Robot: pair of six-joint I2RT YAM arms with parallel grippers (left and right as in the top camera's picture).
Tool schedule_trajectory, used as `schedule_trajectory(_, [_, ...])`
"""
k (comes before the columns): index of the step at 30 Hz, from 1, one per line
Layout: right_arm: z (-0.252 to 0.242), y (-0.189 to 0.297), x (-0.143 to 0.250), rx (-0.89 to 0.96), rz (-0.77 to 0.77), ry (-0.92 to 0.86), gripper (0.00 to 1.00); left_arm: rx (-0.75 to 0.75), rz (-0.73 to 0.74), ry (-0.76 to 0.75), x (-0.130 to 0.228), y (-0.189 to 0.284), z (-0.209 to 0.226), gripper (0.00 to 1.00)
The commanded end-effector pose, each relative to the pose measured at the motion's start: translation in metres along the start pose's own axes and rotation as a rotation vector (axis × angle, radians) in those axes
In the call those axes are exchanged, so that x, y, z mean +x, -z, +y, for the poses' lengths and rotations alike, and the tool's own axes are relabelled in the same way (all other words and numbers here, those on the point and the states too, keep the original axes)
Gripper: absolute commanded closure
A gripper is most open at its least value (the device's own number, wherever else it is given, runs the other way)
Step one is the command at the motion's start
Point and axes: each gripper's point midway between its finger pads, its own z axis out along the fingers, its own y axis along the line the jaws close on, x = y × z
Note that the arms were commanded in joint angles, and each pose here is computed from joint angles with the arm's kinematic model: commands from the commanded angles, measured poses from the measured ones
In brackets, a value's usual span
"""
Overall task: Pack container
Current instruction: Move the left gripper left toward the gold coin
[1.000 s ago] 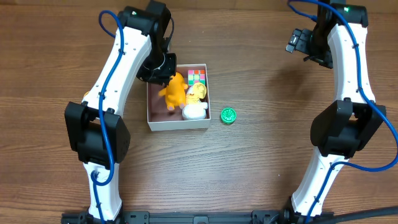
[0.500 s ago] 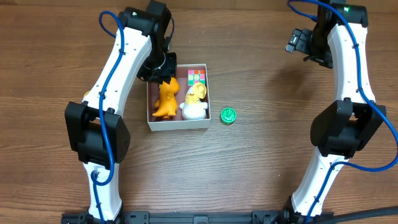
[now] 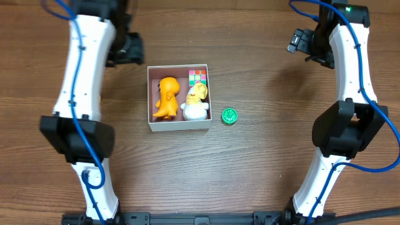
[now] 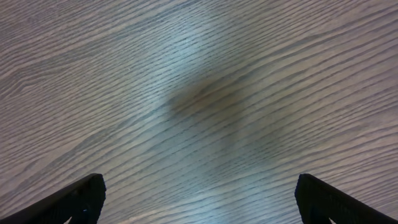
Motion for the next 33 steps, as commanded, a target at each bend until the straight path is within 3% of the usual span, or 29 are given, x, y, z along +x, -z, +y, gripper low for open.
schedule_trajectory(1, [-0.002, 0.021, -0.005, -0.007, -0.051, -0.003, 0.0, -0.044, -0.037, 0.052, -0.009, 0.011, 0.042, 0.0])
schedule_trajectory(13, [-0.002, 0.021, -0.005, -0.007, -0.051, -0.003, 0.0, -0.134, 0.205, 0.122, 0.03, -0.043, 0.107, 0.0])
schedule_trajectory(19, [-0.002, 0.021, -0.005, -0.007, -0.051, -0.003, 0.0, -0.145, 0.241, 0.159, 0.037, -0.062, 0.126, 0.0])
schedule_trajectory(23, [-0.002, 0.021, -0.005, -0.007, -0.051, -0.003, 0.0, -0.083, 0.258, 0.08, 0.039, -0.086, 0.129, 0.0])
schedule_trajectory(28, [-0.002, 0.021, -0.005, -0.007, -0.051, -0.003, 0.0, -0.075, 0.262, 0.095, 0.045, -0.119, 0.146, 0.0])
schedule_trajectory(33, [-0.002, 0.021, -0.005, -0.007, -0.051, -0.003, 0.0, -0.08, 0.183, 0.034, 0.026, -0.128, 0.151, 0.0])
